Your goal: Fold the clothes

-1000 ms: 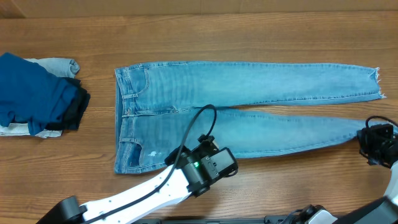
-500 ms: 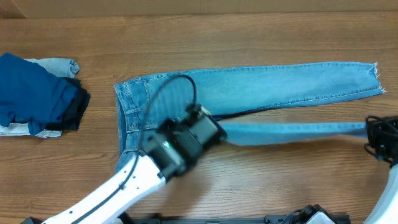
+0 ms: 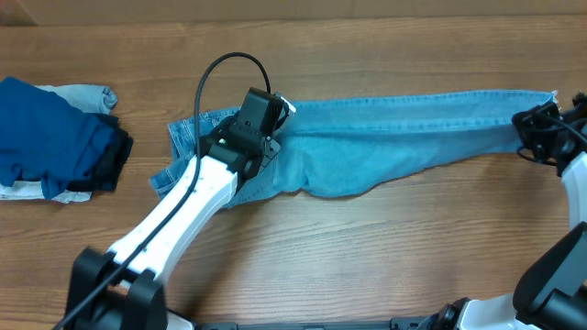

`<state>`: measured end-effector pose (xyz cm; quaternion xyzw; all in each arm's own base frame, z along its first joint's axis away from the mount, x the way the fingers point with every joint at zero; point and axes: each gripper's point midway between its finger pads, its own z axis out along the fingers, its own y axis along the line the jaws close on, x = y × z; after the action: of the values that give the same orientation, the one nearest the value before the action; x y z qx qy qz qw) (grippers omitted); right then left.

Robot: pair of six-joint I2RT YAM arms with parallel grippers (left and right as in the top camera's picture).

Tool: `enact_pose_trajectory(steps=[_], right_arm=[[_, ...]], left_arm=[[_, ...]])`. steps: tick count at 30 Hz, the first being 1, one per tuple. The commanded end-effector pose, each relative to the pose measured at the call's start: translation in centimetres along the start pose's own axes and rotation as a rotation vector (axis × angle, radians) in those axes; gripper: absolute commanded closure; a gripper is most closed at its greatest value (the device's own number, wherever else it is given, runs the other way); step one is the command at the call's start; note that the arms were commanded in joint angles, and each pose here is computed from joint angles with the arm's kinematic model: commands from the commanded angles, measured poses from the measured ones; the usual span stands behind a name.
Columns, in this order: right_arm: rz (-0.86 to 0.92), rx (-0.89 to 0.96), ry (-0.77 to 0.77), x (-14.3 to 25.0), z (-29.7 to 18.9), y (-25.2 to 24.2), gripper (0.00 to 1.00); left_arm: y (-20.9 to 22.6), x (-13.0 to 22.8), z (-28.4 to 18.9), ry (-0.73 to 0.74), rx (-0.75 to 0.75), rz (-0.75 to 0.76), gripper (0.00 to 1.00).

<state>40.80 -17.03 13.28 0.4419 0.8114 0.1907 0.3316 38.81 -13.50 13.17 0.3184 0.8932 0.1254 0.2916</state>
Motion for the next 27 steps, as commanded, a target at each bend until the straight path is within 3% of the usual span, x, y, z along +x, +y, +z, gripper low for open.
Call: enact_pose_trajectory(steps=[1, 8, 14, 19, 21, 27], right_arm=[[-0.050, -0.016, -0.120, -2.7, 0.7, 2.4, 0.94], [0.025, 0.001, -0.088, -1.8, 5.2, 1.0, 0.94], [0.018, 0.016, -0.131, -2.7, 5.1, 0.9, 0.94], [-0.031, 0.040, -0.094, -4.2, 2.9, 3.1, 0.96], [-0.017, 0.138, -0.108, -6.0, 0.4, 3.6, 0.96], [0.012, 0.335, -0.123, -6.1, -1.2, 0.6, 0.96]], left_arm=[[3.1, 0.3, 2.3, 0.033, -0.111, -0.027, 0.96], [8.5, -1.6, 3.5, -0.099, -0.202, -0.159, 0.95], [7.4, -1.8, 6.3, -0.099, -0.175, -0.135, 0.85], [6.2, -0.7, 7.7, -0.046, -0.152, -0.116, 0.86], [6.3, -0.8, 7.7, -0.051, -0.155, -0.117, 0.85], [6.3, -0.8, 7.7, -0.051, -0.155, -0.114, 0.85]])
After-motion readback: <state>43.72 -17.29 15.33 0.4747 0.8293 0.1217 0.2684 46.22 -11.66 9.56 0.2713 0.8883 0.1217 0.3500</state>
